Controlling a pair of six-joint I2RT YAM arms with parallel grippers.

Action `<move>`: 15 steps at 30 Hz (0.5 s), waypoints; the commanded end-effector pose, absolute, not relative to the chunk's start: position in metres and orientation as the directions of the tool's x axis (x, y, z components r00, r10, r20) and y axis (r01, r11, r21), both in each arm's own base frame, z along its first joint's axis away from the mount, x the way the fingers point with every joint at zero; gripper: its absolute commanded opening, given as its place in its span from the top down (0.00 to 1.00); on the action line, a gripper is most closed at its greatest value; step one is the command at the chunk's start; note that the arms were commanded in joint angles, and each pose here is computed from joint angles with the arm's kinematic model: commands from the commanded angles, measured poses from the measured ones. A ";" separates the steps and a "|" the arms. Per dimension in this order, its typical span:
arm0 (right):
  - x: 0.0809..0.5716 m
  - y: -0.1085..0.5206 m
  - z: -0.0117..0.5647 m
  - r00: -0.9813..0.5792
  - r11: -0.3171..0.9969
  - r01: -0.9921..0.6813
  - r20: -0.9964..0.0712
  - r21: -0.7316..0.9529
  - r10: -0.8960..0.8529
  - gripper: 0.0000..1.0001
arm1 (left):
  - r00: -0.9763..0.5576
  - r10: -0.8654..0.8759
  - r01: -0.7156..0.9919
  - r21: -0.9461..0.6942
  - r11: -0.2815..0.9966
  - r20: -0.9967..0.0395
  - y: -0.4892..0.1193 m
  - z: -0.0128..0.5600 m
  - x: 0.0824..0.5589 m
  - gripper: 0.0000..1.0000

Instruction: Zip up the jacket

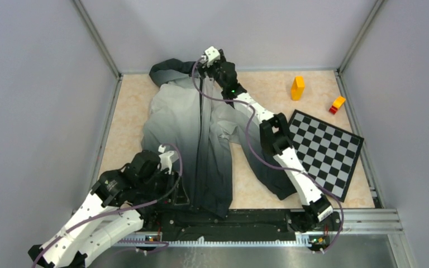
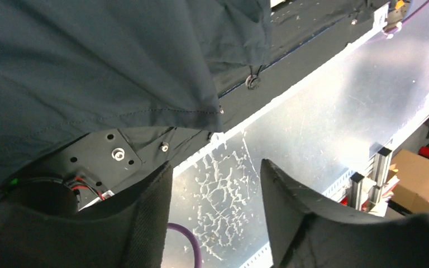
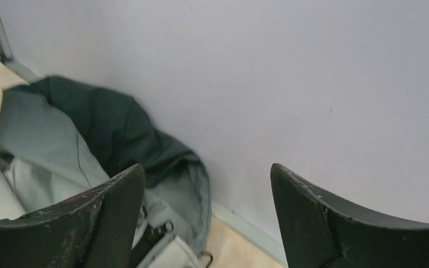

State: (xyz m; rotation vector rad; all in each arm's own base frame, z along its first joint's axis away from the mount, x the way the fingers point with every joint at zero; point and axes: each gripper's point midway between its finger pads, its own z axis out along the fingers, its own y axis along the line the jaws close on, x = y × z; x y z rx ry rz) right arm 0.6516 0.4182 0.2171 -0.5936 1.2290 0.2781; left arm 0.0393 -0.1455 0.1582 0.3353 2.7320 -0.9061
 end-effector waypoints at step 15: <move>0.427 0.315 0.342 -0.176 0.898 -0.402 -0.978 0.177 0.114 0.12 | -0.562 -0.097 0.592 -0.481 0.646 -0.822 -0.183 0.305 0.130 0.01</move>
